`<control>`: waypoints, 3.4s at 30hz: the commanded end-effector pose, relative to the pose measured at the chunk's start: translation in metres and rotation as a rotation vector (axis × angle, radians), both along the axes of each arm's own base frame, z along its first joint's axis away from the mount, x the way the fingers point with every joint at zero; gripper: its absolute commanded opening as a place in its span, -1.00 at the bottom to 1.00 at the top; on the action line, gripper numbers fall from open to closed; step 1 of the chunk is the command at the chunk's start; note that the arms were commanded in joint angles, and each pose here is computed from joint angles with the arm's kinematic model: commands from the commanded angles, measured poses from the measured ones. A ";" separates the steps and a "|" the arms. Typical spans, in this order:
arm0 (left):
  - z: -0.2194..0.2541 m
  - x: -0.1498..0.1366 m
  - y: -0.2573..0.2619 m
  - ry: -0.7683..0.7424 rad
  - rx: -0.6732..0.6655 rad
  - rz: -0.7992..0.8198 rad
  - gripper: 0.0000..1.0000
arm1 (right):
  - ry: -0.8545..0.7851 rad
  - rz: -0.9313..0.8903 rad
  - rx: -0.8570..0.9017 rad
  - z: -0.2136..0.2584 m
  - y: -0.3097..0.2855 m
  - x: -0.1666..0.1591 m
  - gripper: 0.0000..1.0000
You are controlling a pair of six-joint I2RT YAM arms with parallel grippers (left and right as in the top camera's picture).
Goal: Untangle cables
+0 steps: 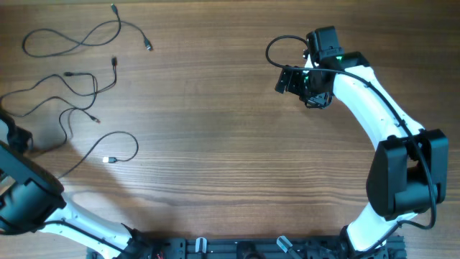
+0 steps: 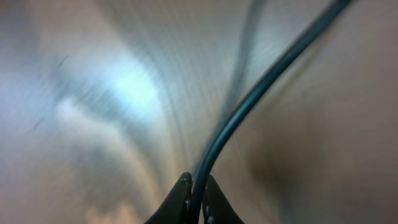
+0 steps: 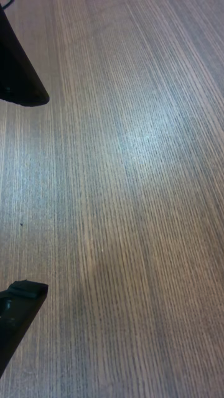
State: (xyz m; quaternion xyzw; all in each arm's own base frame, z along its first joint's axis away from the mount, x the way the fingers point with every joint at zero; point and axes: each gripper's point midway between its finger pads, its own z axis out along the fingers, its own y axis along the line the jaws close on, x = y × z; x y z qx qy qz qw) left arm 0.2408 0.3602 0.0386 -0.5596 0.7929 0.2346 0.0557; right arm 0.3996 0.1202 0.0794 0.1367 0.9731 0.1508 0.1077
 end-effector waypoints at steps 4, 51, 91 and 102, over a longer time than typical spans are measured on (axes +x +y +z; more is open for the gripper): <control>0.013 -0.047 0.015 0.172 0.138 0.167 -0.54 | 0.005 -0.004 0.002 0.000 0.000 -0.001 0.82; -0.025 0.081 -0.099 -0.206 -0.371 -0.392 0.26 | -0.019 -0.005 0.007 0.002 0.001 0.004 0.83; 0.047 0.084 -0.165 -0.339 -0.590 -0.822 -0.92 | -0.012 0.001 0.021 0.002 0.003 0.003 0.83; 0.039 0.047 -0.174 -0.188 -0.663 -0.749 -0.88 | -0.019 0.006 0.041 0.004 0.007 0.004 0.83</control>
